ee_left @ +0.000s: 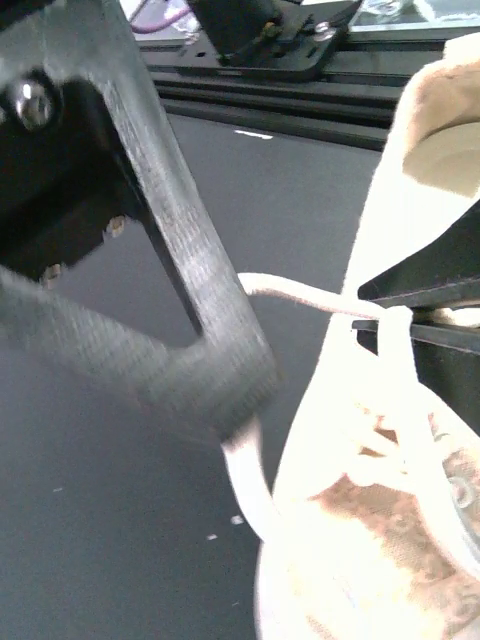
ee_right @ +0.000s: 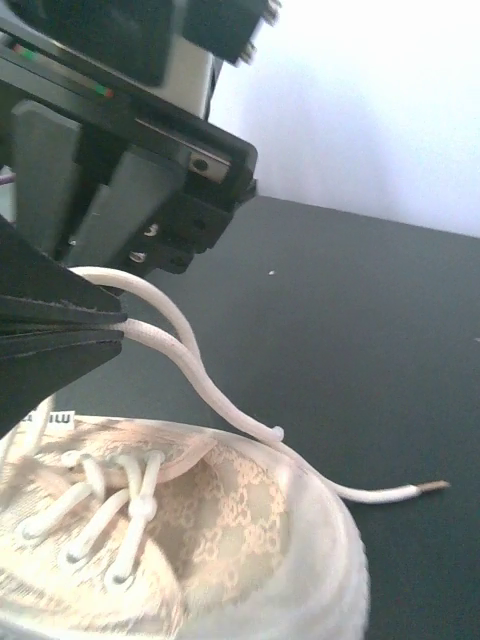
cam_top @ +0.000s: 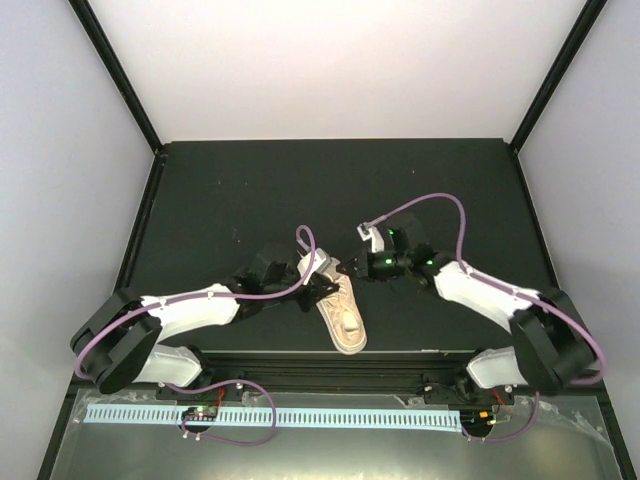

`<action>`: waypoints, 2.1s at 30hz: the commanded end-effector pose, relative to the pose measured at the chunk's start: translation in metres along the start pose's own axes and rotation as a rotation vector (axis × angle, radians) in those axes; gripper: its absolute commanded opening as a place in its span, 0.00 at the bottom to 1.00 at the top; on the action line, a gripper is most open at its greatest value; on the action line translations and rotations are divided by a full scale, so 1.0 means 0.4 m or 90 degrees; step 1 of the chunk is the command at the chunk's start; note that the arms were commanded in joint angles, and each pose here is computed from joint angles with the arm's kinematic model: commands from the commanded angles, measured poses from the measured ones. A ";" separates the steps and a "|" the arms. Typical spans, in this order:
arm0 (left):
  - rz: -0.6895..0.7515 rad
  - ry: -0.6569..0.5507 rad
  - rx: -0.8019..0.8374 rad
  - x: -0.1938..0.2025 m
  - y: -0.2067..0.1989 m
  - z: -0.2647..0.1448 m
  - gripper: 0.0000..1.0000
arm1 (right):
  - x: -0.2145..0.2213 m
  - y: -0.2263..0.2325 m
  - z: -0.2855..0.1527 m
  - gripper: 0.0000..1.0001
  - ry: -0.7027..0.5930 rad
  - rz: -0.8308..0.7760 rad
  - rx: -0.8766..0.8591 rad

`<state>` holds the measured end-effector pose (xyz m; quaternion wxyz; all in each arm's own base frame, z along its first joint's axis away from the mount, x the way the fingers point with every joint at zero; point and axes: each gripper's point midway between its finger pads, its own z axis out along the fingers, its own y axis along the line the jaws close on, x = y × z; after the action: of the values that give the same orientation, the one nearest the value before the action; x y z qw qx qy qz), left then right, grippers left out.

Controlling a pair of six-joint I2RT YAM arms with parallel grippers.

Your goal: Tie the shoes

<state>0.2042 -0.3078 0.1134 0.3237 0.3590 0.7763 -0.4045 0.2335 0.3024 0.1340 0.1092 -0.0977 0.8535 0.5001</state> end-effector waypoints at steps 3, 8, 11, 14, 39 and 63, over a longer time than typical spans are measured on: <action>-0.013 -0.033 -0.053 -0.024 0.031 -0.011 0.02 | -0.019 -0.001 -0.135 0.02 -0.117 -0.080 0.092; -0.018 -0.037 -0.069 -0.025 0.043 -0.014 0.02 | 0.065 -0.043 -0.177 0.02 -0.113 -0.060 0.124; -0.018 -0.036 -0.073 -0.024 0.045 -0.017 0.02 | 0.136 -0.081 -0.163 0.02 -0.089 -0.012 0.105; -0.013 -0.032 -0.072 -0.019 0.045 -0.017 0.02 | 0.199 -0.120 -0.136 0.02 -0.065 0.042 0.083; -0.002 -0.017 -0.071 -0.009 0.043 -0.020 0.01 | 0.056 -0.077 -0.126 0.67 -0.178 -0.241 0.101; -0.010 -0.034 -0.080 -0.025 0.053 -0.015 0.02 | 0.000 -0.116 -0.015 0.09 -0.165 -0.303 0.067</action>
<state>0.2164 -0.2961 0.1092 0.3417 0.3308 0.7975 -0.3713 0.2381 0.2674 0.0609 0.2847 -0.2054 0.8450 0.4033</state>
